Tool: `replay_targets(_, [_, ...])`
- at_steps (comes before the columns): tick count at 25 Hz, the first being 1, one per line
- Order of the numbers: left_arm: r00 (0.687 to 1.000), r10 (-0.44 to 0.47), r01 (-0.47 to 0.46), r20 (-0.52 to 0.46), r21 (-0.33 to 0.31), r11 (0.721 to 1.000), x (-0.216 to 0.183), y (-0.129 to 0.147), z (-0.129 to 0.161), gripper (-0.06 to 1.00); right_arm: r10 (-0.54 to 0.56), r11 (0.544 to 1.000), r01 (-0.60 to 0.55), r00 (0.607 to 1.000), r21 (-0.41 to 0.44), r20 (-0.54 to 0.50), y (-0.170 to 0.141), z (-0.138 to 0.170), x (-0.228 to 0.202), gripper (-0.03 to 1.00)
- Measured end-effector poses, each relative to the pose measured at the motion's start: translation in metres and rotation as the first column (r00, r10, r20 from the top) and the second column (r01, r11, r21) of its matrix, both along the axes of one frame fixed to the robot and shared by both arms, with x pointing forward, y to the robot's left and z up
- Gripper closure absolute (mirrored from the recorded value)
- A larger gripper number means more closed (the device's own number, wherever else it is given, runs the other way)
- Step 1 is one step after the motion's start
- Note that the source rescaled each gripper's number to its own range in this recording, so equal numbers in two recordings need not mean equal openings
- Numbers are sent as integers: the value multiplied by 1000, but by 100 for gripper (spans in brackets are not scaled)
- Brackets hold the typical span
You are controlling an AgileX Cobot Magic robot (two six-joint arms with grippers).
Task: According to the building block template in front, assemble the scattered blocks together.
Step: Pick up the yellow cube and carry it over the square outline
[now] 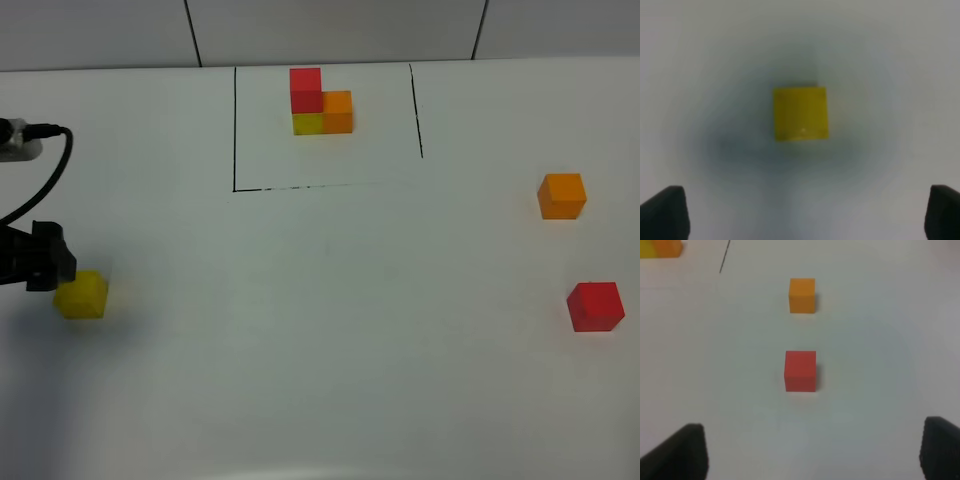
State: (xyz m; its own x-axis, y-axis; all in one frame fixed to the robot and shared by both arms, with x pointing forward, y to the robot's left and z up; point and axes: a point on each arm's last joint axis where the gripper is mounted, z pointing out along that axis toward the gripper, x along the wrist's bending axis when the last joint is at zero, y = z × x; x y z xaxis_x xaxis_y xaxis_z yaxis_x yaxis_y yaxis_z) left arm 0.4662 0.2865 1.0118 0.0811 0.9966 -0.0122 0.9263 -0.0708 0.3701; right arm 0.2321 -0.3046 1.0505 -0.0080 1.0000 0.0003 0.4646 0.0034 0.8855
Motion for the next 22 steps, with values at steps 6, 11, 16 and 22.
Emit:
replay_targets(6, [978, 9, -3, -210, 32, 999, 26, 0, -44, -5, 0, 1000, 0, 1000, 0, 0, 0, 0, 0, 24])
replay_targets(11, [944, 16, -2, -330, 43, 999, 34, 0, -79, -2, 0, 1000, 0, 1000, 0, 0, 0, 0, 0, 24])
replay_targets(16, [961, 10, 2, -278, 42, 999, 43, 0, -86, 2, 0, 1000, 0, 1000, 1, 0, 0, 0, 0, 24])
replay_targets(22, [966, -5, 17, -260, 42, 999, 49, -1, -96, 4, 0, 1000, 0, 1000, 1, 0, 0, 0, 0, 24])
